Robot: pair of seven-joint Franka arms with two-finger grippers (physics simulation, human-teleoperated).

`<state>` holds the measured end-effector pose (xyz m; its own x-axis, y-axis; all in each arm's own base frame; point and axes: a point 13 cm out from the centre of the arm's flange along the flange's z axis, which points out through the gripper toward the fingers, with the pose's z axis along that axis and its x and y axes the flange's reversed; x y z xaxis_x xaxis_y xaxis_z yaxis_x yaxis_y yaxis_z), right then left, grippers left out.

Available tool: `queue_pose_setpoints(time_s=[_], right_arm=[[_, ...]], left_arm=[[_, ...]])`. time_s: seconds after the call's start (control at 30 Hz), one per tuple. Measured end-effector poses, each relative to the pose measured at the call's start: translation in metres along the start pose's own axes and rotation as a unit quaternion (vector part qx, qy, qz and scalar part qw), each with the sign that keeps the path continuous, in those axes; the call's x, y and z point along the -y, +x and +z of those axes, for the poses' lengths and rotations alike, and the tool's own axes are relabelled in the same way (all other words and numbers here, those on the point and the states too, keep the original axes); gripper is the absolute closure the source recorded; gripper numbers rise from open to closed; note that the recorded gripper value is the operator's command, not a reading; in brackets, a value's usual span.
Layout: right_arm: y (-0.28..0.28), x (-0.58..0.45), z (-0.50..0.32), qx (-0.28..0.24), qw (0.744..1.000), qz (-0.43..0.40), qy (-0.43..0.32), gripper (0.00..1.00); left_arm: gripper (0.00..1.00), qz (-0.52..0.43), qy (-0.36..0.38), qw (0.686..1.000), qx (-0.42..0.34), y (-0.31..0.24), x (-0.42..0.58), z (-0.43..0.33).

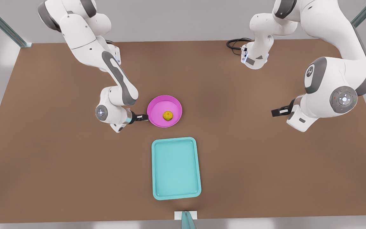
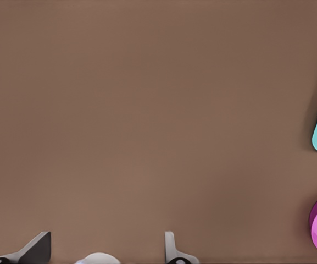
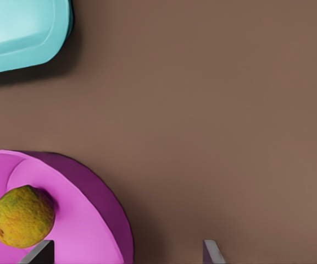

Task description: Place the orange on the plate with the left arm and the plate on the tray with the right arm

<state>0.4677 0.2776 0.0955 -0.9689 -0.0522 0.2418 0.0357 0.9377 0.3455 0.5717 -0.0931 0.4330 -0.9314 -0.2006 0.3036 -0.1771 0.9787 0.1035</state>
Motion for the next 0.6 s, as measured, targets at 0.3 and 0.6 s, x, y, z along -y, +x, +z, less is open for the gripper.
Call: queue_pose_setpoints(time_s=[0.3, 0.6], right_arm=[[0.01, -0.003, 0.059, -0.05, 0.998, -0.042, 0.01, 0.0], [0.009, -0.013, 0.071, -0.062, 0.995, -0.077, 0.008, 0.0]], left_arm=[[0.0, 0.026, 0.0, 1.0, -0.005, 0.002, 0.002, 0.002], [0.0, 0.037, 0.0, 0.999, -0.006, 0.004, 0.004, 0.001]])
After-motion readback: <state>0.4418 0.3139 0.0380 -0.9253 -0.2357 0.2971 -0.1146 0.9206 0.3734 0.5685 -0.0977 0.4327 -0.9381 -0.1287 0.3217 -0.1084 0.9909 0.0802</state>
